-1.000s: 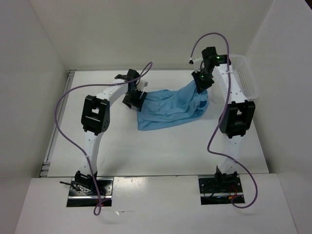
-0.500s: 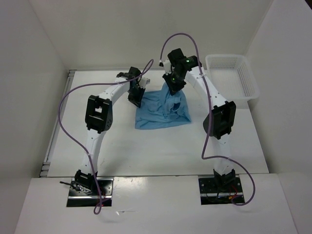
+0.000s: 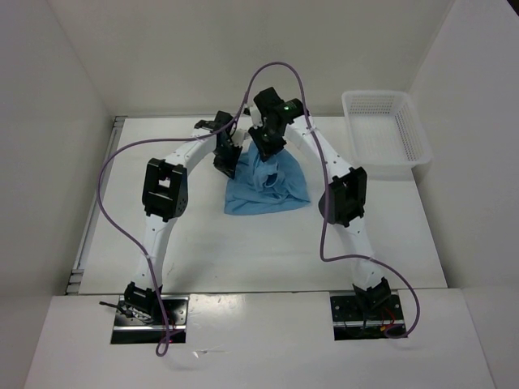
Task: Fold and stack the shorts
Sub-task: Fold the shorts
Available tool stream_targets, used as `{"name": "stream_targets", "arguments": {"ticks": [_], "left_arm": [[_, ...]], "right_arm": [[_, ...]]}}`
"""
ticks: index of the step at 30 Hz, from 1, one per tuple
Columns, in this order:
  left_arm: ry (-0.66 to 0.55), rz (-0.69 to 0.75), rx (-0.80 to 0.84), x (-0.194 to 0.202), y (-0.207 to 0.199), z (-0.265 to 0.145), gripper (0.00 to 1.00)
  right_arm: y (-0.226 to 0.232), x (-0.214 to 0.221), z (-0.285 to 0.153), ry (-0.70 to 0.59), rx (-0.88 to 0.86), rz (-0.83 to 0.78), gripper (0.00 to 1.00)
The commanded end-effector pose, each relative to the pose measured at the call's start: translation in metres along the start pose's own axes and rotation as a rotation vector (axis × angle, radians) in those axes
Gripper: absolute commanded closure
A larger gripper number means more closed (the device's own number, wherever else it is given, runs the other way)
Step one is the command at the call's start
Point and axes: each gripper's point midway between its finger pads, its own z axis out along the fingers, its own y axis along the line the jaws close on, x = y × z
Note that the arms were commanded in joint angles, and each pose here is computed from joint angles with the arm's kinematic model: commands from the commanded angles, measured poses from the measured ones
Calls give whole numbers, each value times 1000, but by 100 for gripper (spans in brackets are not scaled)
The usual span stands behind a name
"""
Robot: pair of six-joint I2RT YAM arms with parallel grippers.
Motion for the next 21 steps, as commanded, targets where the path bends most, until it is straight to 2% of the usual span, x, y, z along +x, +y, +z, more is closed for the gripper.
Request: {"name": "stream_targets", "arguments": {"ticks": [1,2,3,5,6,7,9,13,14,16,19,20,21], "left_arm": [[21,17,1,6,-5,8,82],[31,15,1,9,-5,10,79],[29,4,-3,9,2,8,77],[48,-12,-14,17,10,11,72],[46,-28,-31,17,20,9,65],[34,-34,-35,15,24,4,61],[17,-68,-70,13,46,-6,50],[-61,-135,-173,-1,99,-36,42],[-102,-163,-219,-7,121,-57,40],[-179,-177,-273,-24,138,-89,35],[-288,-175,-370,-44,146,-145,31],[-350,-145,-370,-57,129,-167,30],[-373,-133,-369,-61,122,-178,29]], "right_arm": [[46,-37,-13,-133,-81,-57,67],[58,-39,-13,-141,-125,-77,58],[64,-48,-23,-179,-160,-99,40],[94,-50,-29,-191,-259,-141,28],[97,-50,-33,-197,-284,-171,22],[107,-52,-38,-209,-310,-184,20],[121,-52,-49,-227,-369,-230,18],[142,-54,-77,-275,-422,-307,18],[140,-52,-77,-269,-411,-317,20],[136,-48,-84,-266,-366,-319,27],[117,-42,-101,-267,-259,-308,32],[107,-41,-106,-274,-230,-295,32],[96,-42,-130,-315,-183,-288,32]]}}
